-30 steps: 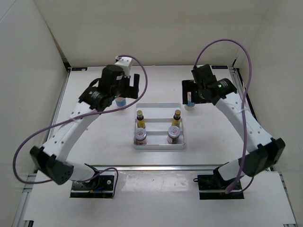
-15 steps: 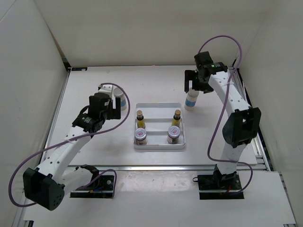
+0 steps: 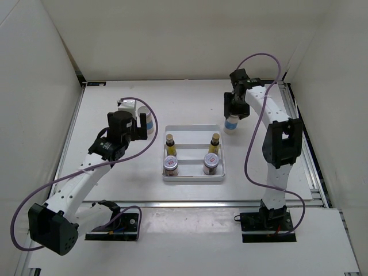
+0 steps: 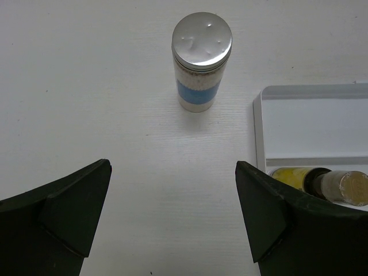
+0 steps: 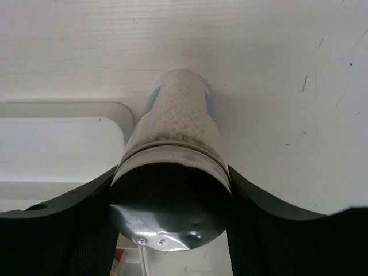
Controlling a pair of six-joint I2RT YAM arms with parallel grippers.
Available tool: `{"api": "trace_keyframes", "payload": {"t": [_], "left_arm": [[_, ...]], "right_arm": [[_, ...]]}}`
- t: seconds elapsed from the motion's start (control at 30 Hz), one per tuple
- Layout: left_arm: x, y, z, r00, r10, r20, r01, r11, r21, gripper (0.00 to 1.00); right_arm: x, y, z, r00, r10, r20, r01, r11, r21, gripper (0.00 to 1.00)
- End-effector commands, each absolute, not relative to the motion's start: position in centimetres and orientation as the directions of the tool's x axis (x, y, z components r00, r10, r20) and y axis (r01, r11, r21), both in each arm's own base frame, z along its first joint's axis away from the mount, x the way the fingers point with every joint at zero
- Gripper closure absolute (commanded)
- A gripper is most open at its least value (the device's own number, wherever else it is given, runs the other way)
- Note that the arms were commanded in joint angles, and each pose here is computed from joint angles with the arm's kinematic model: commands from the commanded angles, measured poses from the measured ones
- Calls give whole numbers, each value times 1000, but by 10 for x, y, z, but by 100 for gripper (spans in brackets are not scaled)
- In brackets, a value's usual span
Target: Organize the condiment bottles
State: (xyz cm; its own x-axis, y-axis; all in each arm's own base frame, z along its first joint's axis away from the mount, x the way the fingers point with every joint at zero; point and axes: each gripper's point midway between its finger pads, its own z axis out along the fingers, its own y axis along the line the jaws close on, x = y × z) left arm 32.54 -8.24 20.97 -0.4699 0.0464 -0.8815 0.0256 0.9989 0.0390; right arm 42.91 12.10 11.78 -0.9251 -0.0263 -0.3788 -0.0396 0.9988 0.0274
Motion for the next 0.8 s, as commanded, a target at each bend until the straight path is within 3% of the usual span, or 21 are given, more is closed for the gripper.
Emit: {"api": "trace_keyframes", "payload": {"t": [0.0, 0.1, 0.2, 0.27, 0.47, 0.77], "left_arm": [[331, -83, 231, -414, 19, -910, 10, 1000, 17, 0], [331, -83, 231, -414, 19, -910, 10, 1000, 17, 0], [331, -83, 231, -414, 19, -910, 10, 1000, 17, 0], [331, -85, 231, -415, 19, -910, 18, 1000, 13, 0], [332, -87, 232, -416, 19, -909, 26, 1000, 9, 0], [333, -86, 232, -415, 19, -910, 18, 1000, 13, 0]], "right_arm": [[445, 114, 173, -851, -3, -525, -13, 1000, 16, 70], [436, 118, 214, -790, -4, -613, -11, 1000, 7, 80], [428, 138, 256, -703, -26, -711, -91, 994, 53, 80], [420, 151, 266, -691, -46, -721, -147, 986, 78, 80], [396, 200, 237, -726, -166, -668, -285, 956, 72, 82], [388, 215, 184, -799, -214, -562, -311, 947, 81, 82]]}}
